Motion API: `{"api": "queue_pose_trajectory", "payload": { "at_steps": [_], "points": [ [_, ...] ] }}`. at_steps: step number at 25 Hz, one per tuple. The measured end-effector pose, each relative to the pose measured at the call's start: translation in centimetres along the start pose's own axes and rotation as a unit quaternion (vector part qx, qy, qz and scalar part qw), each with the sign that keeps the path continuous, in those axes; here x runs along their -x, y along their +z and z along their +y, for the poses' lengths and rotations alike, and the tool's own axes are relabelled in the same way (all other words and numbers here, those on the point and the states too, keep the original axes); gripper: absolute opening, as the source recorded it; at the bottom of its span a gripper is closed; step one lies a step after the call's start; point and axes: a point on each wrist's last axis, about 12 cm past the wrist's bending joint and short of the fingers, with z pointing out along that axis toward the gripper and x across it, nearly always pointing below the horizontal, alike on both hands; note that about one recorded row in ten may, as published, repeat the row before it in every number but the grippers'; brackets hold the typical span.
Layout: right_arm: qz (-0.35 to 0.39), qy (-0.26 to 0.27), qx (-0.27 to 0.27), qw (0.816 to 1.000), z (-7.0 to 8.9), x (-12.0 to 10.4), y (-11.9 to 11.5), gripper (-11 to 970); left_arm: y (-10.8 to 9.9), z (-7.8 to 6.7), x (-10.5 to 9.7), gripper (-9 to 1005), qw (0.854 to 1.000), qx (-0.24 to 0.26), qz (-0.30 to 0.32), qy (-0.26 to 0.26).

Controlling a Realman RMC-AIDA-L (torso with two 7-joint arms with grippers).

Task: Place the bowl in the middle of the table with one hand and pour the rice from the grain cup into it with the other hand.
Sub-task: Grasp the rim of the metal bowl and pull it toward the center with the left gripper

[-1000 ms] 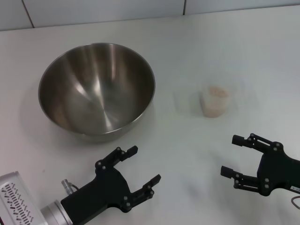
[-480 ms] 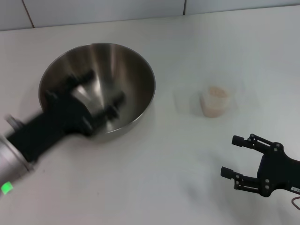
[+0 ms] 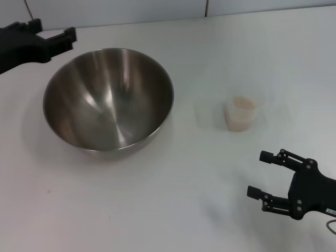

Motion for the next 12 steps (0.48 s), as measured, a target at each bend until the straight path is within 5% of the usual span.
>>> {"api": "queue_pose_trajectory", "payload": {
  "at_steps": [6,7,12],
  "points": [
    [-0.003,0.000,0.001,1.000,0.0,0.1,0.0,817,1.9,0.5,0.4,779,0.996,0.009,0.085,0.006],
    [-0.004,0.000,0.001,1.000,0.0,0.1,0.0,817,3.3,0.8,0.1,778,0.990,0.015,0.137,-0.008],
    [-0.006,0.000,-0.001,1.000,0.0,0.1,-0.1,817,4.3,1.3,-0.5,775,0.985,0.025,0.168,-0.010]
  ]
}}
